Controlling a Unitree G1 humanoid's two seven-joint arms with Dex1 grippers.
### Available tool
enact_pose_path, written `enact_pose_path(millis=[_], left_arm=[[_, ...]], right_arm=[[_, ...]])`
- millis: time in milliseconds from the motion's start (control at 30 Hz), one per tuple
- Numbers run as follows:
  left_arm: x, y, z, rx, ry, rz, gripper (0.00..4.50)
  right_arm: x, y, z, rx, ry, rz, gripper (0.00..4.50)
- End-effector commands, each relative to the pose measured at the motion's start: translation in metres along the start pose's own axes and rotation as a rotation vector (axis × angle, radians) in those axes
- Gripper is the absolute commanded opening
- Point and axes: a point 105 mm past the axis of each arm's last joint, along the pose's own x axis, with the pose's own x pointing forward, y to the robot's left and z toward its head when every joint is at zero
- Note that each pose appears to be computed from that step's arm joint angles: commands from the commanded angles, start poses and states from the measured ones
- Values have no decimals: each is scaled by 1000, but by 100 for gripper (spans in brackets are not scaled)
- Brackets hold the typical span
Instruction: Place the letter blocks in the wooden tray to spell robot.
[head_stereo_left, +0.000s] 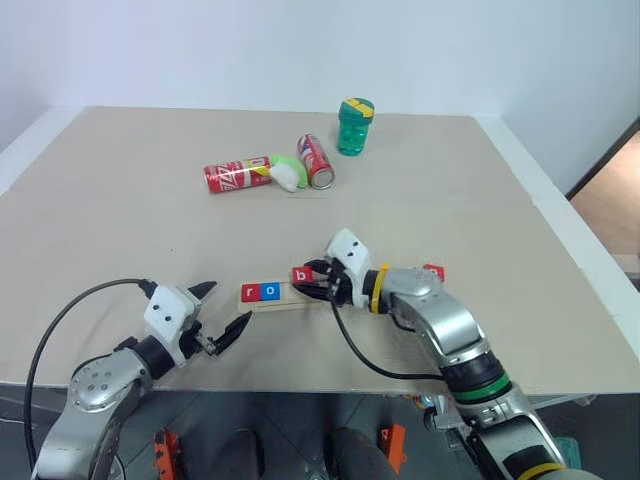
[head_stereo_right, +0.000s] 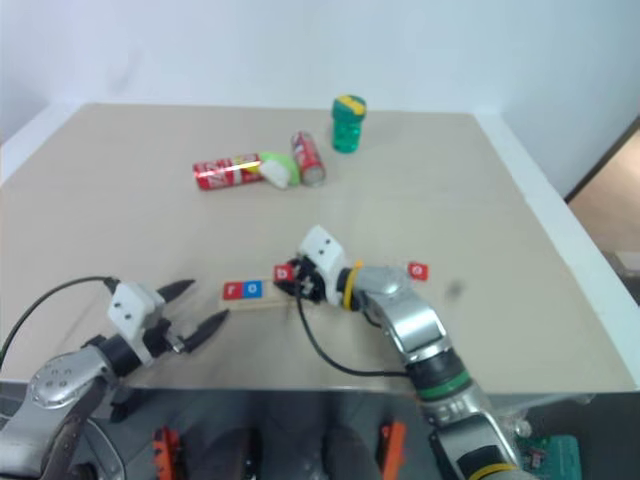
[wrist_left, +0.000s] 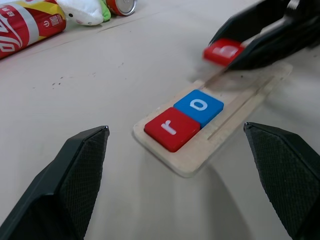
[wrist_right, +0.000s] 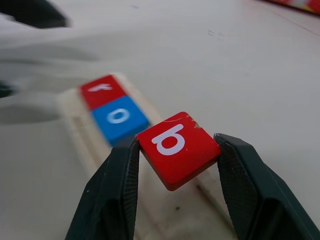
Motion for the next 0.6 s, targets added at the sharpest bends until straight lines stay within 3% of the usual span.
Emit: enact_pose_path(millis=[33, 600], left_arm=[[0, -2, 16, 35, -57, -4, 450], [3, -13, 11, 47, -42, -33, 450]], right_arm=[[2, 2, 10, -26, -15, -27, 175], [3, 24, 10, 11, -14, 10, 175]])
